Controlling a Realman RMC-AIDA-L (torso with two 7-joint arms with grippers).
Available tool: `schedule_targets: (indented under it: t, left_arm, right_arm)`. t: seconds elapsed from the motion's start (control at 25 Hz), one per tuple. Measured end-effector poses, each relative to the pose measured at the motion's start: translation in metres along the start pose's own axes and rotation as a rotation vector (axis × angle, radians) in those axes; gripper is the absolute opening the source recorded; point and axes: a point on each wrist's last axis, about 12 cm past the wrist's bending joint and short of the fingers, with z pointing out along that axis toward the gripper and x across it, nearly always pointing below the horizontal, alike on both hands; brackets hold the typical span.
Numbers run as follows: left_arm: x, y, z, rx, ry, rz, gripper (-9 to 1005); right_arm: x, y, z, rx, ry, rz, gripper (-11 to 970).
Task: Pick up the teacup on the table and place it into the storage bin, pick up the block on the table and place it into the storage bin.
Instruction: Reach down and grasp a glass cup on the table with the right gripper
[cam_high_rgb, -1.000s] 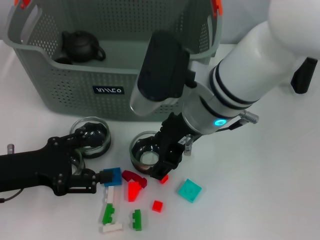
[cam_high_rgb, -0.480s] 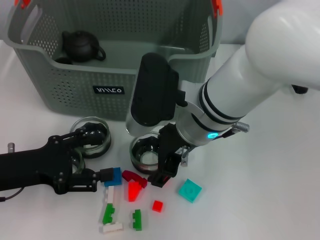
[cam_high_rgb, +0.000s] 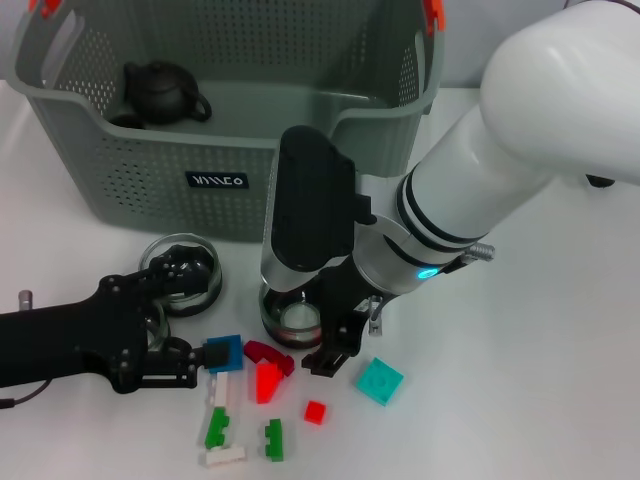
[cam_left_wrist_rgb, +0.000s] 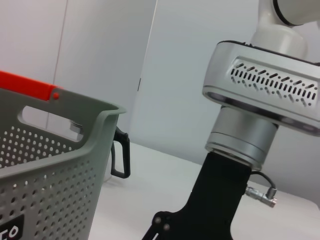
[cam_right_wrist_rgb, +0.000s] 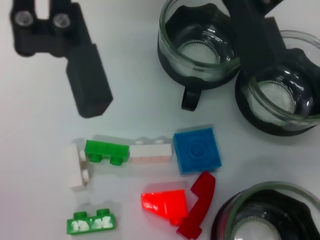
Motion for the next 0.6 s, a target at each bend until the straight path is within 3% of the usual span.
schedule_targets:
  t: [0.6]
  left_arm:
    - [0.001, -0.001, 0.002, 0.007, -0.002, -0.005, 933]
  right_arm:
    - [-0.006, 0.0, 0.013, 0.01, -0.017, -0.053, 879]
